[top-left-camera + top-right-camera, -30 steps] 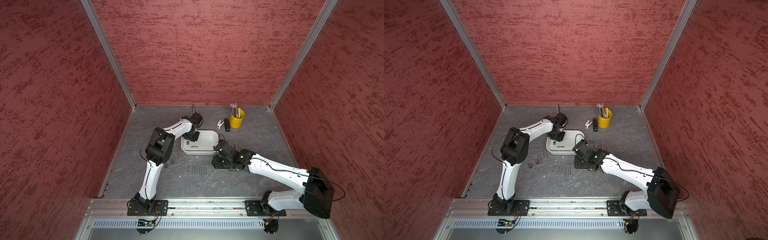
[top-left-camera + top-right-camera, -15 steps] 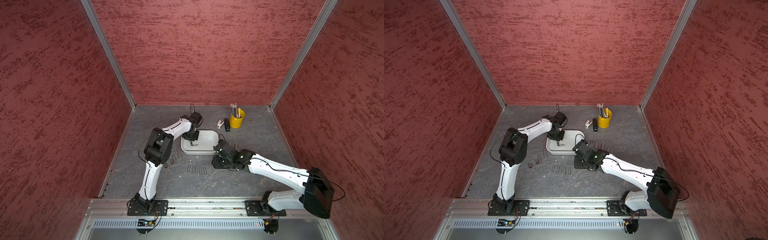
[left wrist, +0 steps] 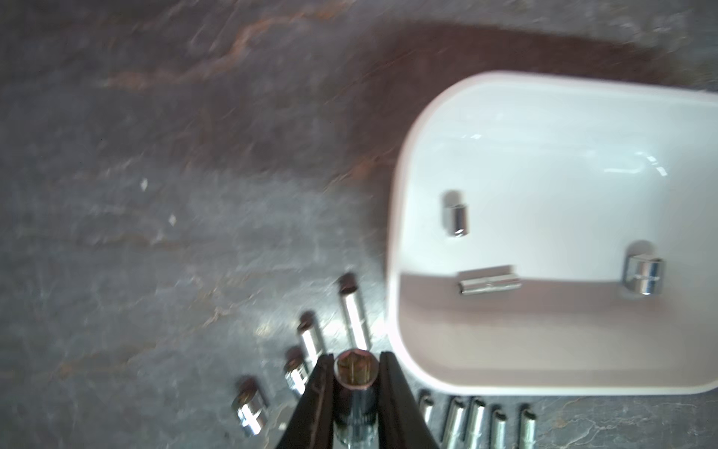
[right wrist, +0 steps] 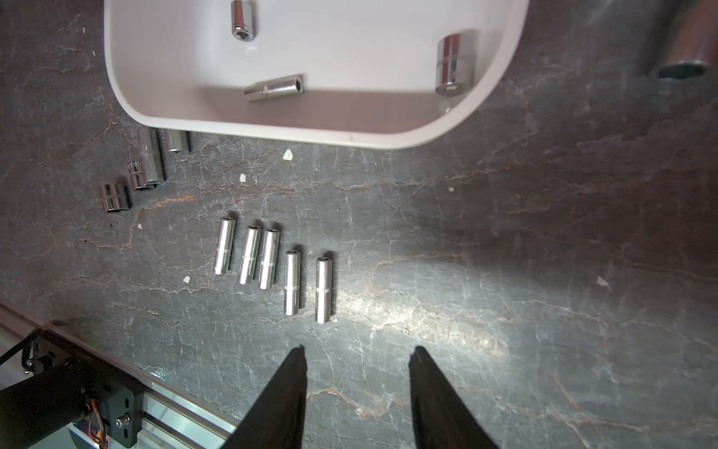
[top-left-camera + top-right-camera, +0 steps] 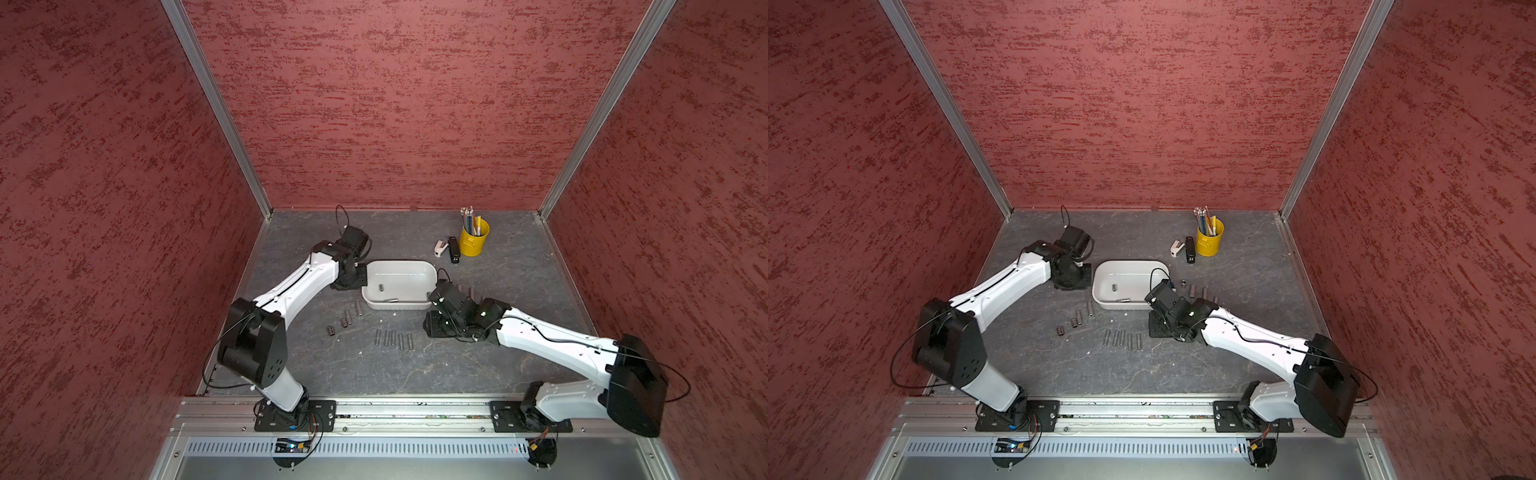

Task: Take out the socket from the storage box
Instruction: Pick up the socket head from the storage box, then place the socket head at the center of the board.

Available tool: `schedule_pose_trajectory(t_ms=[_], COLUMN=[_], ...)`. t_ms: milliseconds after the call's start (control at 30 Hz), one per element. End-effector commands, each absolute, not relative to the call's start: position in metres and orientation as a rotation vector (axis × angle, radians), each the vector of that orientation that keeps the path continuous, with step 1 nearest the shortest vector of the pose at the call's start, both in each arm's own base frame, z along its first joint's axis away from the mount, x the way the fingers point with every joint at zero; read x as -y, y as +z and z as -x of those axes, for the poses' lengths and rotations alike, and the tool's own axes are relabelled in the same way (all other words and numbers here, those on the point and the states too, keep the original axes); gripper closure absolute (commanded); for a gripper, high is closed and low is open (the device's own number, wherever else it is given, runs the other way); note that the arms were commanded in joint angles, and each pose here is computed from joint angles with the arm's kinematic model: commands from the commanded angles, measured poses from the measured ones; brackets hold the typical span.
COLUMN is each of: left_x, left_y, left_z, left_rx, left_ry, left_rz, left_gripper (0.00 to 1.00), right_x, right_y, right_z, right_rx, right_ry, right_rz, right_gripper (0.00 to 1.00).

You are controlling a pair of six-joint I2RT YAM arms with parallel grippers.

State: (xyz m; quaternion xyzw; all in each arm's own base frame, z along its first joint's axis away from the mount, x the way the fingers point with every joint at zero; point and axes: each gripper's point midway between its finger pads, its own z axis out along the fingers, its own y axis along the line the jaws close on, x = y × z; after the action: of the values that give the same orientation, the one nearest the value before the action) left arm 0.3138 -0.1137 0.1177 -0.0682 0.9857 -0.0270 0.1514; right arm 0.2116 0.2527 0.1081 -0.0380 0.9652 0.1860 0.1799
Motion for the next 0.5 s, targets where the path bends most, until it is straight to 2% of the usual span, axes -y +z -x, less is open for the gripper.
schedule_pose_trajectory(t_ms=[0, 200, 467], left_x=[0.089, 0.053, 0.037], left_y=[0.110, 0.078, 0.051], left_z=[-0.277, -0.229, -0.212], left_rx=[-2.820, -2.803, -2.818], left_ry=[-0.067, 0.017, 0.115], left_rz=[0.413, 0.658, 0.775], left_gripper=[0.88, 0.89, 0.87], right_x=[-0.259, -0.263, -0.264], right_y=[0.118, 0.115, 0.116], right_z=[-0.221, -0.222, -0.223], right_rx=[-2.691, -2.694, -2.694], right_ry=[0.538, 0.545, 0.538], right_rz=[0.128, 0.150, 0.171], right_gripper=[0.54, 0.54, 0.54])
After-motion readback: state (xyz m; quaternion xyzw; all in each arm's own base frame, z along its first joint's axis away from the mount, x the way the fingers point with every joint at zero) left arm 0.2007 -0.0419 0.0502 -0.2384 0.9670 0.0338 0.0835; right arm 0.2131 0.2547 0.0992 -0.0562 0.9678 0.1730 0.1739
